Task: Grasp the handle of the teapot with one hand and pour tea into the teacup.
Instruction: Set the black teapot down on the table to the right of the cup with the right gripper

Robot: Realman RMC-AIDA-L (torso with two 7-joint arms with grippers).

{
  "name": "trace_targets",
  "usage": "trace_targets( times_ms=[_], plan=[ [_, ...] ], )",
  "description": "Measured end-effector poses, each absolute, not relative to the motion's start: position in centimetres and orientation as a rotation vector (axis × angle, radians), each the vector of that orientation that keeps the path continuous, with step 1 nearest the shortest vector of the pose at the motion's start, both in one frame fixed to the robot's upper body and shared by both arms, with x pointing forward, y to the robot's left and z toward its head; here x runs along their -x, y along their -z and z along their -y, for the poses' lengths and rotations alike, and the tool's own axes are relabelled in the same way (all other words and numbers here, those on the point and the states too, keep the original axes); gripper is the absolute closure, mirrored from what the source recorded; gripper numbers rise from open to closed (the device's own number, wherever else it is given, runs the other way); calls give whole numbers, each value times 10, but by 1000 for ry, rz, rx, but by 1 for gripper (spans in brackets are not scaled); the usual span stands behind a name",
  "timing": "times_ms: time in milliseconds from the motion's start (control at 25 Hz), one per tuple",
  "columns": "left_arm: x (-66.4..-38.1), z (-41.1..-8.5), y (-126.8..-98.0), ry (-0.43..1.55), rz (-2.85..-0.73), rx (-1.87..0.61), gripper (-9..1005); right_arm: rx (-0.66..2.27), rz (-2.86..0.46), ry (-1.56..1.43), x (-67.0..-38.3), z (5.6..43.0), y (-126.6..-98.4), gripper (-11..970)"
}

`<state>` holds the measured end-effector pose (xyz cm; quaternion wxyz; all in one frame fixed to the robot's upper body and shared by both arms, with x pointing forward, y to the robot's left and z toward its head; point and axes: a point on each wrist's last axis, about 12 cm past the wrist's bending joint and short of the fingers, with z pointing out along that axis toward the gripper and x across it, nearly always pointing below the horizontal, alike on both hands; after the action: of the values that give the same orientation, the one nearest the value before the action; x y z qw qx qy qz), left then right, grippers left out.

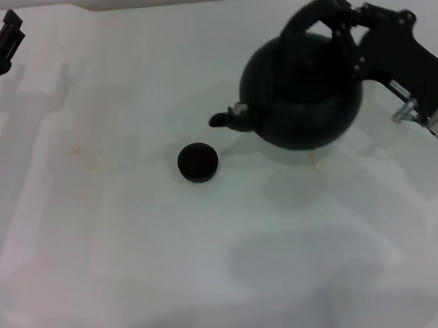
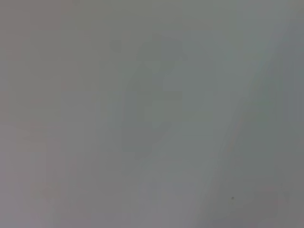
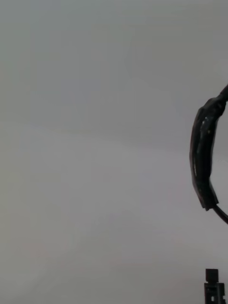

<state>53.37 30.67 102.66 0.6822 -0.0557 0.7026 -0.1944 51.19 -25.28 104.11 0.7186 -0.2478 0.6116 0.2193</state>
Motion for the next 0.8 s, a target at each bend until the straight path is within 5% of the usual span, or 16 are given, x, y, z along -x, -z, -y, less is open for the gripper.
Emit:
trace_targets(
  times_ms=[800],
  plan=[
    [-534, -307, -1026, 432, -1580, 117, 134, 555, -1491, -420, -489, 278, -1016, 850]
  ],
)
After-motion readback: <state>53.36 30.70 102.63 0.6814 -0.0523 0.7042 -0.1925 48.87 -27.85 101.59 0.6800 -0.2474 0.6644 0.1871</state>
